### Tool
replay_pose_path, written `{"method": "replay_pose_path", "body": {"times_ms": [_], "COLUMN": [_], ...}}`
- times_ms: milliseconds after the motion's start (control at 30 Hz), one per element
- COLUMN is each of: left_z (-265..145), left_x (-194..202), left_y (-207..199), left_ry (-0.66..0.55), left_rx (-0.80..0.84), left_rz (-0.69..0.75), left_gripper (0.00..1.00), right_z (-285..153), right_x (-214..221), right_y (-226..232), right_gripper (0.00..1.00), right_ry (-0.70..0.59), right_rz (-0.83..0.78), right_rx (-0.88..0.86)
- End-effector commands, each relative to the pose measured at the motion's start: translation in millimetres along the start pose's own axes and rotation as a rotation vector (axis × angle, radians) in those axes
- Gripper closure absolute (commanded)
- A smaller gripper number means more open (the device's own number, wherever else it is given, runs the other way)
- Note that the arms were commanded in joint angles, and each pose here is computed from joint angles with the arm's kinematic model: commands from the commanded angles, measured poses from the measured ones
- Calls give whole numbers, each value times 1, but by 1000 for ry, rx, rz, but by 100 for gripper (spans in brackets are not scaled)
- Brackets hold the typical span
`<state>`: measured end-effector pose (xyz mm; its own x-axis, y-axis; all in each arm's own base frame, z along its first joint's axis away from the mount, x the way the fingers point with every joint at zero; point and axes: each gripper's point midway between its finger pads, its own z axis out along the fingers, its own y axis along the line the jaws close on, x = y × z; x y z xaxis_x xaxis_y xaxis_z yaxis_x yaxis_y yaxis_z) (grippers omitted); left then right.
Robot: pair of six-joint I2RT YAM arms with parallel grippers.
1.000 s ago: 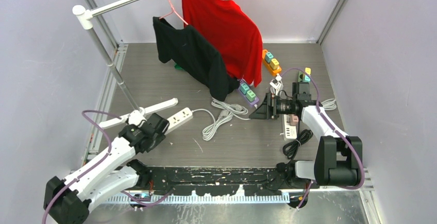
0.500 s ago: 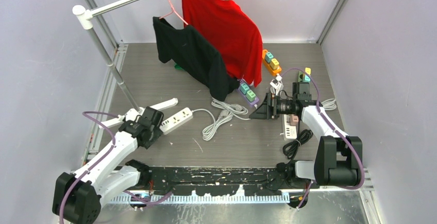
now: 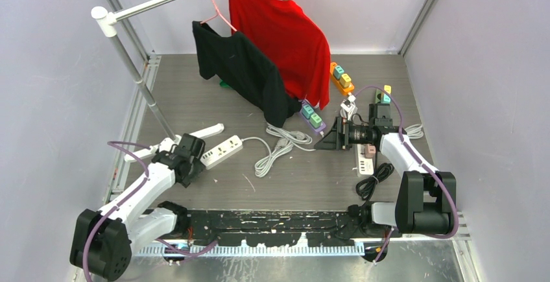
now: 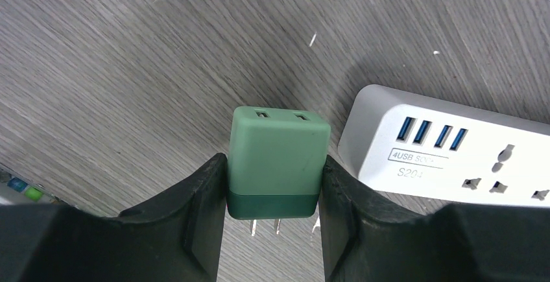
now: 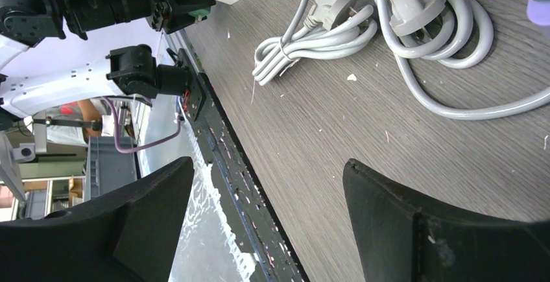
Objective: Pull the plug off the socket
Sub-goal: Place the plug at the center of the board.
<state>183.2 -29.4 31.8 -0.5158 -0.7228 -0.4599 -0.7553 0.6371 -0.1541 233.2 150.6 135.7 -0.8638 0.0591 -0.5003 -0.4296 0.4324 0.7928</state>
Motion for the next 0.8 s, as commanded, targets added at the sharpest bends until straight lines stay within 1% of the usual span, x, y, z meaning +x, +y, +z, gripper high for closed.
{"method": "replay_pose_path", "body": {"times_ms": [0, 333, 500, 667, 767], "left_z": [2, 1, -6, -27, -43], "left_x": [-5, -2, -1, -1, -2], "left_y": [-7, -2, 1, 5, 3], "left_ry": [-15, -2, 15, 56, 81], "left_rx": [24, 11, 12, 8, 35], "left_rz": [-13, -15, -21, -6, 12], "left_gripper": [58, 33, 29, 21, 15], "right_z": [-4, -6, -7, -13, -20], "right_x": [-8, -9, -11, -13, -15], "right_y": [7, 6, 6, 7, 7], "right_gripper": [10, 10, 10, 10, 10], "right_ry": [-22, -26, -31, -33, -26], "right_rz": [-51, -46, -44, -68, -102], "right_rx": [-12, -8, -6, 12, 42]}}
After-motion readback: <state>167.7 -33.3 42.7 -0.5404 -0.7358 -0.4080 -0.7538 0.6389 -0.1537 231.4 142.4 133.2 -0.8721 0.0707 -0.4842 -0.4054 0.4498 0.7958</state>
